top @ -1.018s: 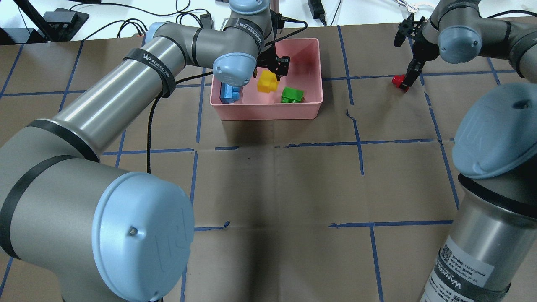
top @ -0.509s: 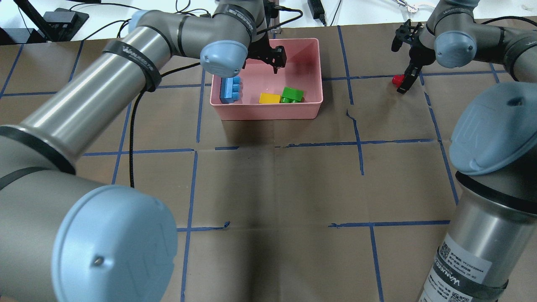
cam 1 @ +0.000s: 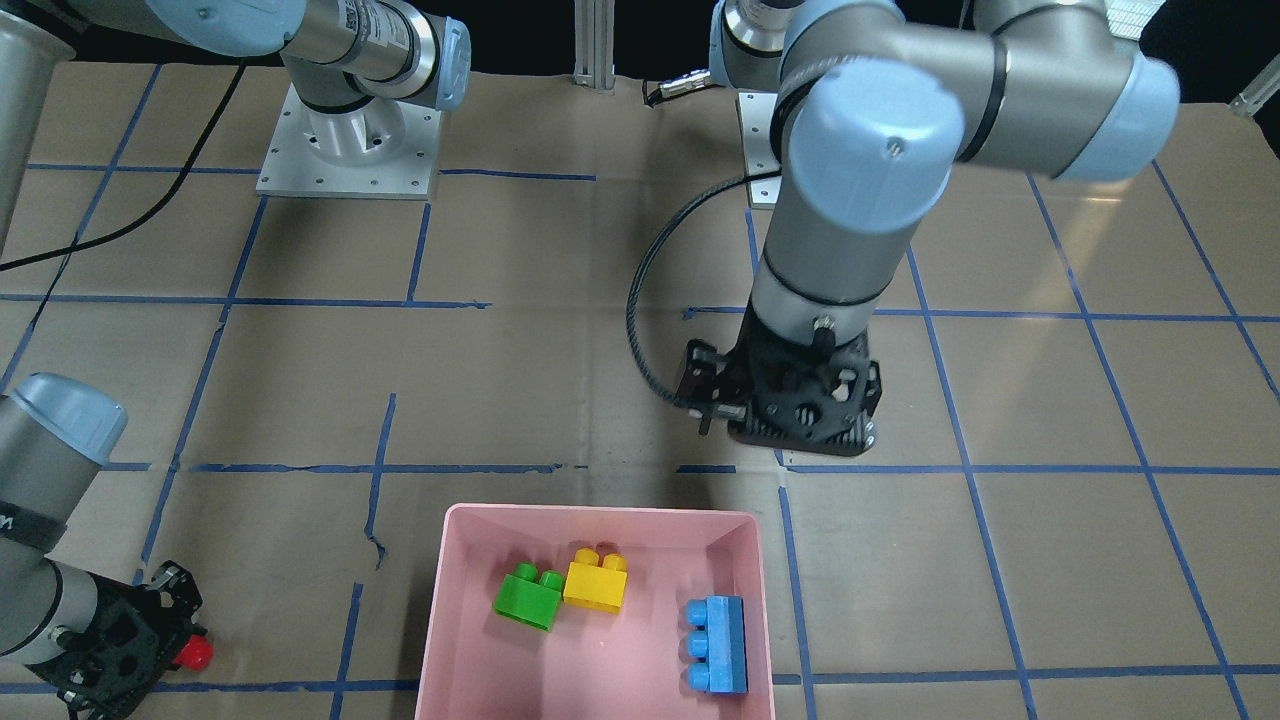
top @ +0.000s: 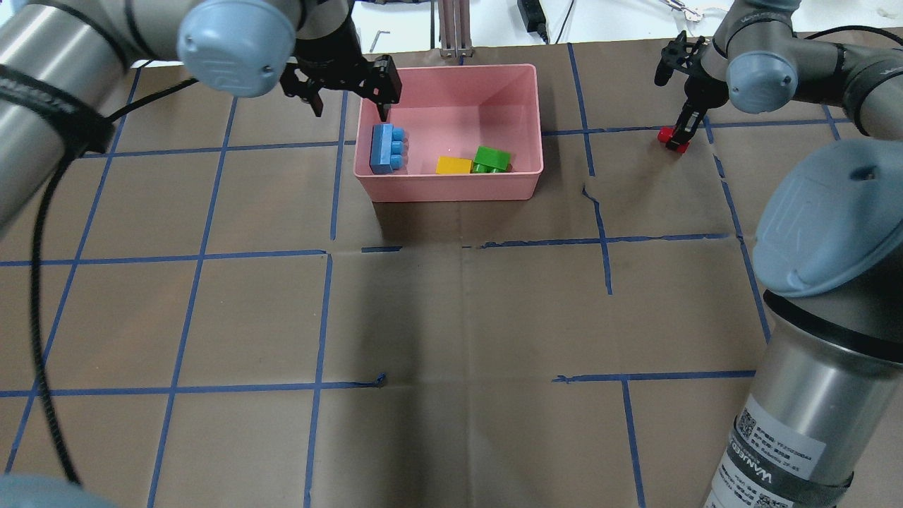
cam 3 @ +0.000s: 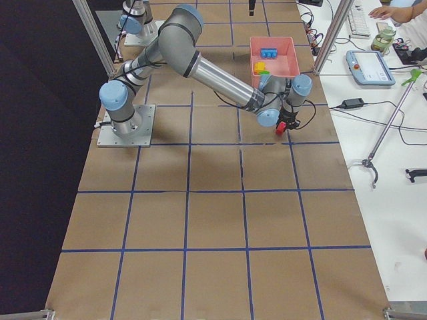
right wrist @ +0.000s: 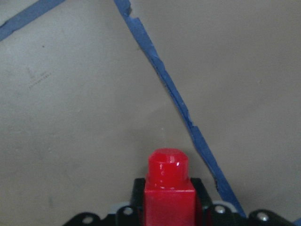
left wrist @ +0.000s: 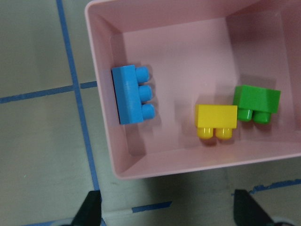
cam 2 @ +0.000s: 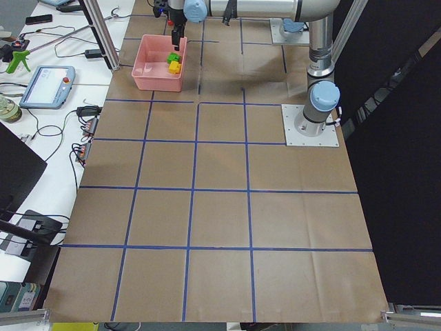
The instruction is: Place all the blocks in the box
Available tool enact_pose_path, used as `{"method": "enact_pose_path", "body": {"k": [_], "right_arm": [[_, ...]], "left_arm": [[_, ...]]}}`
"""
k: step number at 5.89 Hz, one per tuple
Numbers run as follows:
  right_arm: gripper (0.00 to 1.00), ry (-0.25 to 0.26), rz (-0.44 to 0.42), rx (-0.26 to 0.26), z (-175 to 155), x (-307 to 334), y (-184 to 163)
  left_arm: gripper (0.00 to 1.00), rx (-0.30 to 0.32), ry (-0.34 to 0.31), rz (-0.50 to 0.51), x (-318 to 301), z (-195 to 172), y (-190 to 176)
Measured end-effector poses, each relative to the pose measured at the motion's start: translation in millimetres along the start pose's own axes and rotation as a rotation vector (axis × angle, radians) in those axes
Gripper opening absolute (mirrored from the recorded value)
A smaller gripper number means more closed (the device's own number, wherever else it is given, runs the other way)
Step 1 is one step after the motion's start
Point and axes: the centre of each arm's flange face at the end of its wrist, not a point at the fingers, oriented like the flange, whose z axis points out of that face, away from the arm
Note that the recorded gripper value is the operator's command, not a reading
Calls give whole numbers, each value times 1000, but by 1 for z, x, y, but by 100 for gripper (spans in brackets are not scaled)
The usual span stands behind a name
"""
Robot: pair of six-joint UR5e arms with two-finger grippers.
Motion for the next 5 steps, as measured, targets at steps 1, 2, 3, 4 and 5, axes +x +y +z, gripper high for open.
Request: {"method": "enact_pose_path", "body": {"k": [1,2,3,4,5], "right_arm": [[22,26,-4,7,-16,2,-6],[23,70,-16,18,-50,0,-20],[23,108,-8,29,-92,-12,-38],[23,121,39,37,-126,-36,-62],[23,121,99,47,-148,-70,-101]], "left_arm": [[99,-15,-3,-34,-21,-9,34],[99,-22,-5,-57,-33,-11,55],[99,-21,-5,-71,-40,-13,62],[99,-16,-4,-77,-43,-16,64],[99,-13,-4,-80,-44,-18,64]]}}
